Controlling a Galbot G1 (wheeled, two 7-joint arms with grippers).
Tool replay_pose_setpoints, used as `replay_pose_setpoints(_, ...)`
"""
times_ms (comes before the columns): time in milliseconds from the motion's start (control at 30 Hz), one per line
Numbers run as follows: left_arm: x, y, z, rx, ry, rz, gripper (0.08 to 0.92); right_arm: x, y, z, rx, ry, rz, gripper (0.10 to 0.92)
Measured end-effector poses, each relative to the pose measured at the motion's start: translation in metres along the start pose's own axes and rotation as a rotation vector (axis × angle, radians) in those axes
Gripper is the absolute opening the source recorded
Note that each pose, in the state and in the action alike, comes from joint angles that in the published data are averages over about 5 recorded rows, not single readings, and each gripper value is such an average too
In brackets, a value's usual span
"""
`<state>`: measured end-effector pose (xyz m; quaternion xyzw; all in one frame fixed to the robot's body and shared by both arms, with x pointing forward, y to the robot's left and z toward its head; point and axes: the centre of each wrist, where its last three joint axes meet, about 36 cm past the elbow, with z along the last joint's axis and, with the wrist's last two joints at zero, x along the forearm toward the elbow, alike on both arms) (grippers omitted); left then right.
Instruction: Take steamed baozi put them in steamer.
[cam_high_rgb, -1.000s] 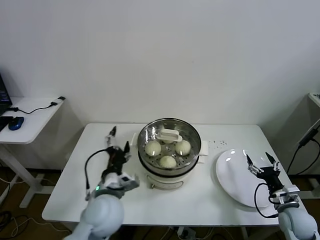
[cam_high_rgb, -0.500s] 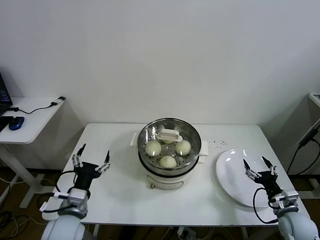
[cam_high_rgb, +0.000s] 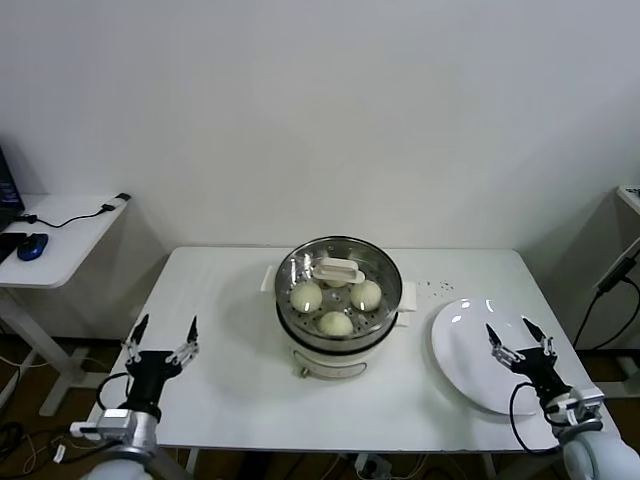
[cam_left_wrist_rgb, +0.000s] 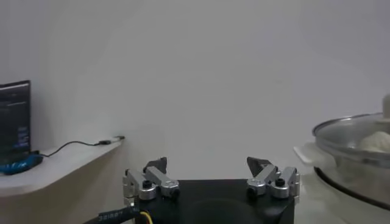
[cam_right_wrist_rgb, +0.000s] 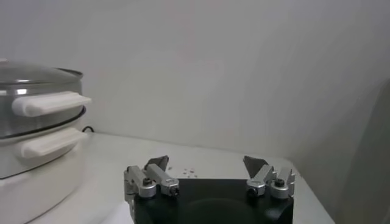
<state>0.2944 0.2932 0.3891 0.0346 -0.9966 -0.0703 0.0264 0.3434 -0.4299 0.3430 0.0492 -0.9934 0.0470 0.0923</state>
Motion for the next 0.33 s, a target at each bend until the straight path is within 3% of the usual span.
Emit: replay_pose_setpoints(333, 0.0058, 0.0074, 0.0089, 0.023, -0.002, -0.017, 0.823, -0.003, 0.0073, -0.0057, -0.013, -0.006, -0.015, 0.823)
